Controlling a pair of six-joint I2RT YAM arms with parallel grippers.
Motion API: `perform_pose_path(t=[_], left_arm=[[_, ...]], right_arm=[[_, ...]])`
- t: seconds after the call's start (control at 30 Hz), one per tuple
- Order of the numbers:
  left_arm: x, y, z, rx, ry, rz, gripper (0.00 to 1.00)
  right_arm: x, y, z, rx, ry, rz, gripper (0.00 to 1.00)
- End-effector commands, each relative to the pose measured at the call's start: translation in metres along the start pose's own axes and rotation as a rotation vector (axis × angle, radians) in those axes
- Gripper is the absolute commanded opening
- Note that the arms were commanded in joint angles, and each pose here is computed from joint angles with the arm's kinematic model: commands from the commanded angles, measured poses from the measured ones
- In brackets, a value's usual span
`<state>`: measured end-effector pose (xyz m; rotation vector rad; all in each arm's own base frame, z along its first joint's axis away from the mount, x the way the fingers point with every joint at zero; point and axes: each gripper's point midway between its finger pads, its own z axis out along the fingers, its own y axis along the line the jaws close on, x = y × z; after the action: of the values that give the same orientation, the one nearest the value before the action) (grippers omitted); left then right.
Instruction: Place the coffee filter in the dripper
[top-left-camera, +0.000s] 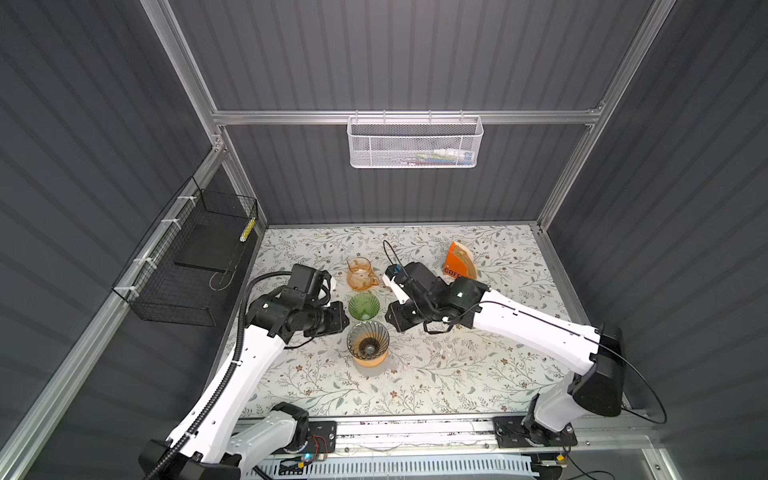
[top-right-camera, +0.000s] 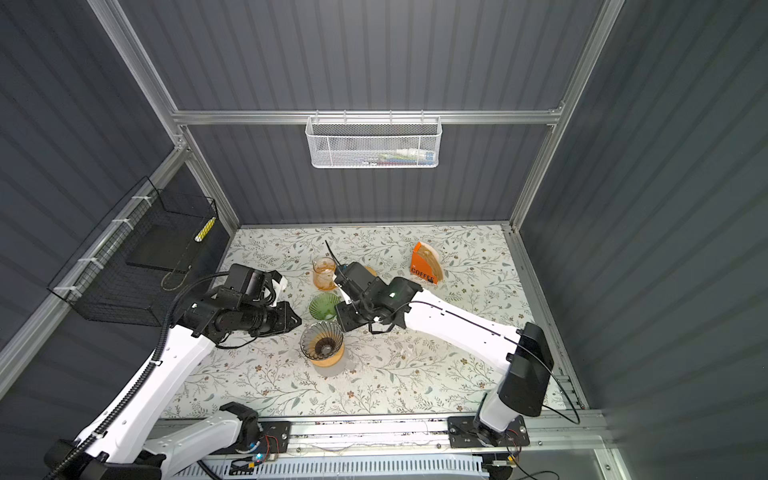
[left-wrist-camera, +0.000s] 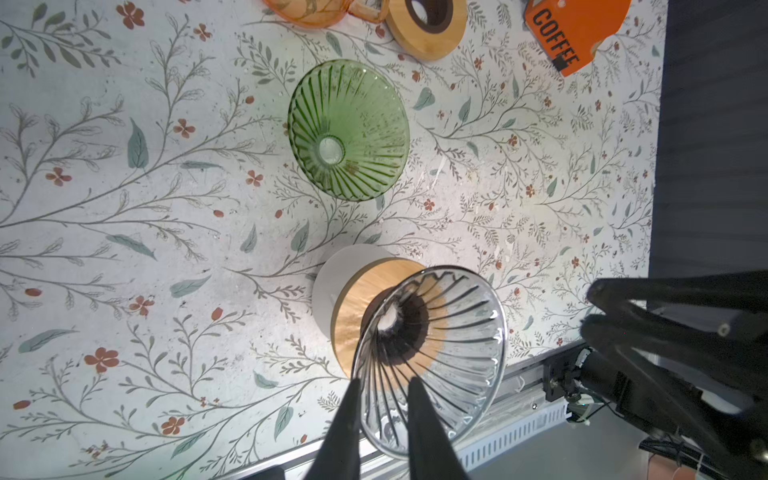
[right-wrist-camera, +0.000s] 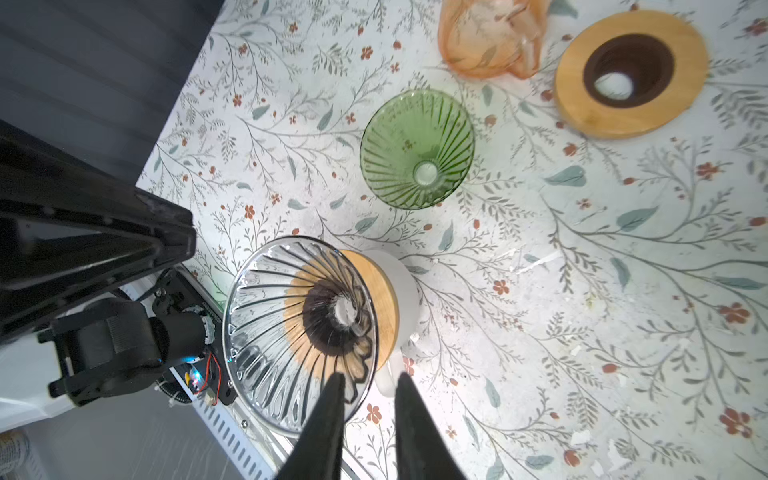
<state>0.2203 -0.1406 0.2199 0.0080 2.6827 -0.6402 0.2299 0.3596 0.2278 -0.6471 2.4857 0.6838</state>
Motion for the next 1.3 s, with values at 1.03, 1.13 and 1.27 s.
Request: perform_pose_path(t=[1.03, 1.13, 1.27], left_arm=[[-0.090, -0.037, 0.033, 0.087, -0.141, -0.026, 0.22], [-0.093, -0.037, 0.033, 0.082, -0.149, -0.031, 0.22], [-0.097, -0.038, 0.034, 0.081, -0.153, -0.032, 0.21]], right_arm=[[-0.012, -0.339, -0.036, 0.397, -0.165, 0.460, 0.21], [-0.010, -0.351, -0.025, 0.419, -0.124, 0.464, 0.22], [-0.010, -0.360, -0.013, 0.424, -0.098, 0.468, 0.23]])
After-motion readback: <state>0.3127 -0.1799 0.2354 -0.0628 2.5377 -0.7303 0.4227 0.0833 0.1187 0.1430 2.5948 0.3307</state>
